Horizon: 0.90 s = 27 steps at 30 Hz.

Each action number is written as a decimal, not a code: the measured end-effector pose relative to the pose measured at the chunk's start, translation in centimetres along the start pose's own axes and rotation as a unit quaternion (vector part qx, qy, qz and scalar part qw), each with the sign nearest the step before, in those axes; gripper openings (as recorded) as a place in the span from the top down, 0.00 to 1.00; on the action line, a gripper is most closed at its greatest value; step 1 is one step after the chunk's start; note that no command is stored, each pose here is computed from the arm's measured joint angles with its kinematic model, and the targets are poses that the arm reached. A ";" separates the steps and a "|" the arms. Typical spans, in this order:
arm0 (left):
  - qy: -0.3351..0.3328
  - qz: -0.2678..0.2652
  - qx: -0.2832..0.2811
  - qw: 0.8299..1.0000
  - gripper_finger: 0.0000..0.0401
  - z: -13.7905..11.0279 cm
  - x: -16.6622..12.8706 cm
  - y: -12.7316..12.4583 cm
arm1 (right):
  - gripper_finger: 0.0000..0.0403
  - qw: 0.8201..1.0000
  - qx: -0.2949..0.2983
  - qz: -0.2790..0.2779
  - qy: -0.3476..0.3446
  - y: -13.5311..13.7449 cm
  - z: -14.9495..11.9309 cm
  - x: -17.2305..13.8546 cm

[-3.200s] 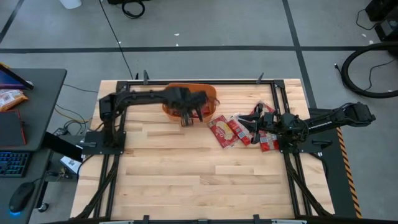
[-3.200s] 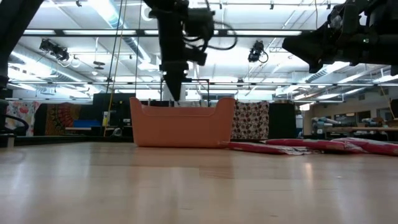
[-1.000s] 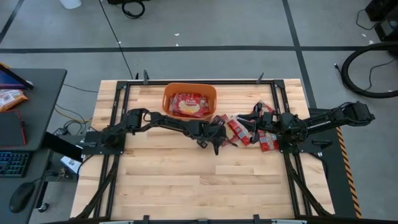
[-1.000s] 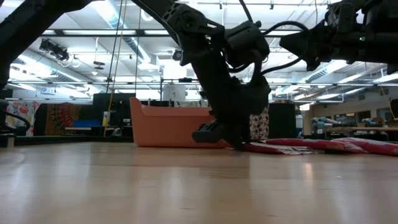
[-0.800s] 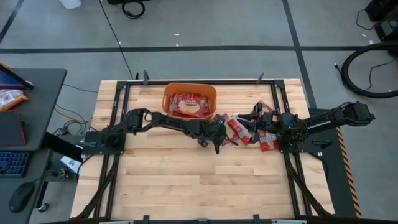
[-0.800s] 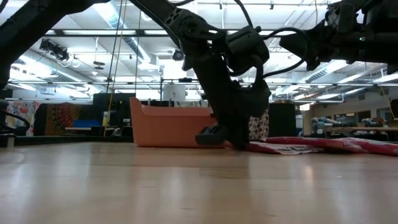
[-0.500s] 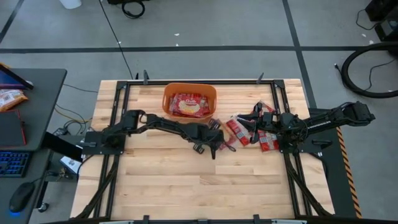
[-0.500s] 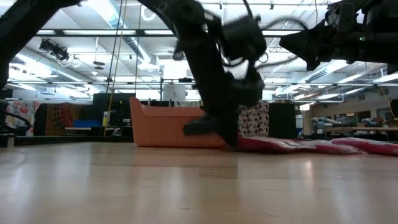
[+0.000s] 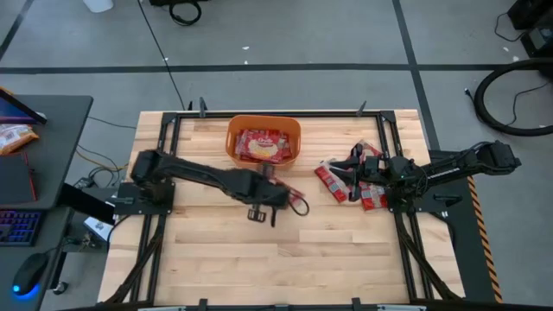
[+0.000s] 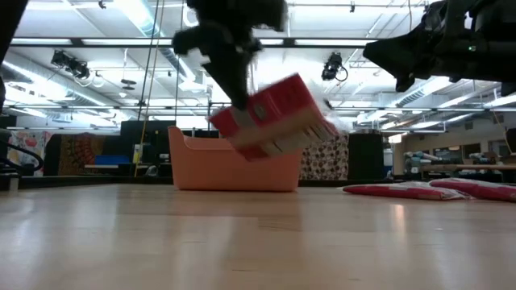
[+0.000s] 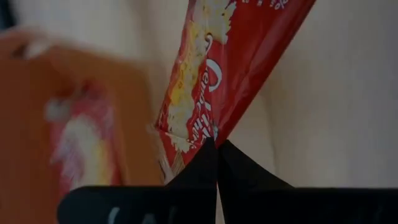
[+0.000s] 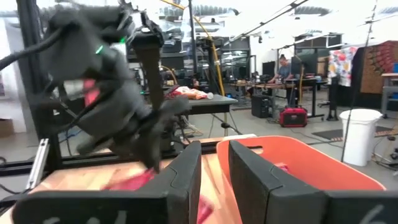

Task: Sort popcorn bags into baskets
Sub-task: Put the red popcorn bag into the orange bin

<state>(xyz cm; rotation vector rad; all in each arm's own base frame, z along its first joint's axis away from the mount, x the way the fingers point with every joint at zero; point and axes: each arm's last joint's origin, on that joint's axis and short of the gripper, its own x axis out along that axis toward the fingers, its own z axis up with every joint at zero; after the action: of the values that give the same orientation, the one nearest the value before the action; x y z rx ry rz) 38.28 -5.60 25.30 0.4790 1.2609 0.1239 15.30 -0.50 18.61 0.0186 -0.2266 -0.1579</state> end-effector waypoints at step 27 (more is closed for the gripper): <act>0.104 0.051 -0.074 0.991 0.99 -7.8 5.6 17.8 | 0.78 1.000 0.002 0.010 0.001 0.1 0.0 0.0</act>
<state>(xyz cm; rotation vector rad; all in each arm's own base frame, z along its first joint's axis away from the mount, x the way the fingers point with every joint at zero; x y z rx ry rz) 35.80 14.45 25.98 0.4107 1.4192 0.3586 15.32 -0.44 18.58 0.0201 -0.2241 -0.1385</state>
